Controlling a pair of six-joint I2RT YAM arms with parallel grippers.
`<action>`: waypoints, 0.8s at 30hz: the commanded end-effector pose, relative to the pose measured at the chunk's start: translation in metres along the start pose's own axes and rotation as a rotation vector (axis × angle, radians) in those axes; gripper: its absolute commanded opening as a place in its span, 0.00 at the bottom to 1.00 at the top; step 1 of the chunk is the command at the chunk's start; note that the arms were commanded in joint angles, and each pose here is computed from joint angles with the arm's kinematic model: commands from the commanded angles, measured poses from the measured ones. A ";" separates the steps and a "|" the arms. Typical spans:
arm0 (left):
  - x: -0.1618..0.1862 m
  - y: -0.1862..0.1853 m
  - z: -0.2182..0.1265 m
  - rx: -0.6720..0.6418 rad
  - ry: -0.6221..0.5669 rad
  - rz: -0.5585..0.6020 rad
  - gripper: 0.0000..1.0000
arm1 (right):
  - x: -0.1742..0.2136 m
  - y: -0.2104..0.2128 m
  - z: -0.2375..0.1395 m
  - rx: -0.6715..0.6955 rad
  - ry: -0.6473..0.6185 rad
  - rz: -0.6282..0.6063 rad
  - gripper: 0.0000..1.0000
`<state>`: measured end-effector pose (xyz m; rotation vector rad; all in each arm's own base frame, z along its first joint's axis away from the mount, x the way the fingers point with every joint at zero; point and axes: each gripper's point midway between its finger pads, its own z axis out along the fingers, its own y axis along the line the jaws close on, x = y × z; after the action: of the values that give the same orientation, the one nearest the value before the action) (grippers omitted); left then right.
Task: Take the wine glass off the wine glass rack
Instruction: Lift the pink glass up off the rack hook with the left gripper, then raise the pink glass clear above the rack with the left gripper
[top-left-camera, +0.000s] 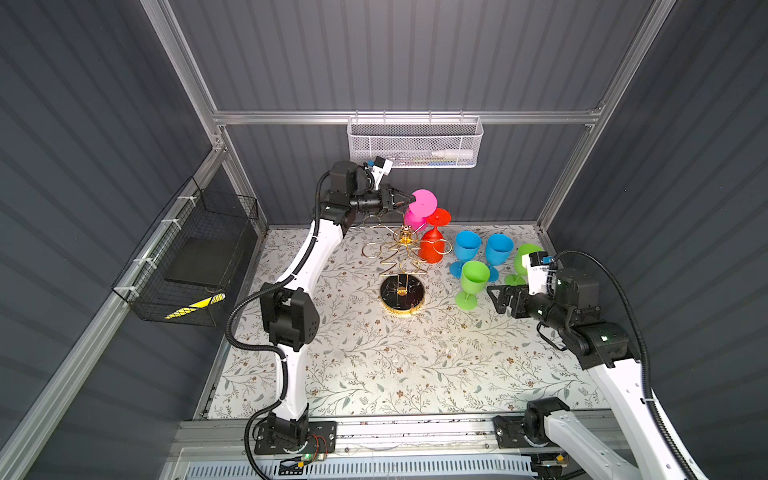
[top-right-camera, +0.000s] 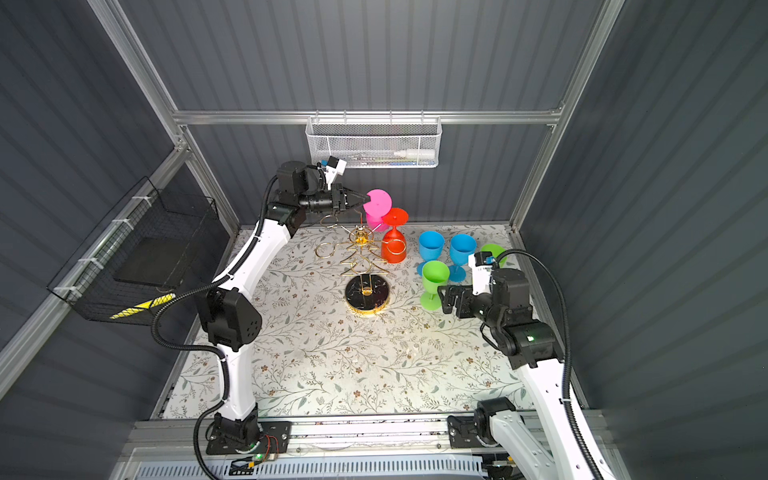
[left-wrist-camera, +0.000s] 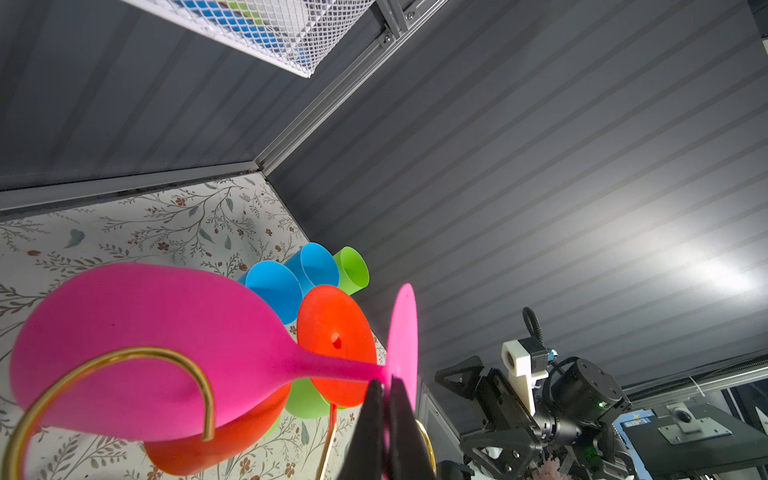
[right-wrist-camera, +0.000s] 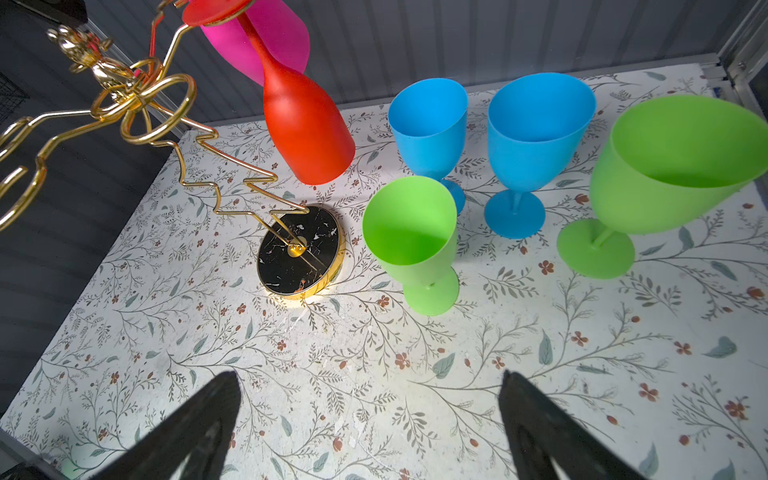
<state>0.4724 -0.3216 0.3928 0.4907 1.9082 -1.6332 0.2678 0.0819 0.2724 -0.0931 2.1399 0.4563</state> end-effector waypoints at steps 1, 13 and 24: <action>-0.013 -0.012 0.003 0.029 -0.039 0.063 0.00 | 0.004 -0.004 -0.001 0.017 0.006 -0.010 0.99; -0.033 -0.021 0.003 0.053 -0.121 0.114 0.00 | 0.003 -0.004 -0.001 0.019 0.006 -0.012 0.99; -0.048 -0.034 -0.005 0.064 -0.194 0.150 0.00 | 0.003 -0.005 -0.003 0.027 0.004 -0.017 0.99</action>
<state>0.4871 -0.3216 0.4335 0.4646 1.7118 -1.5940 0.2680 0.0798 0.2714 -0.0898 2.1432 0.4403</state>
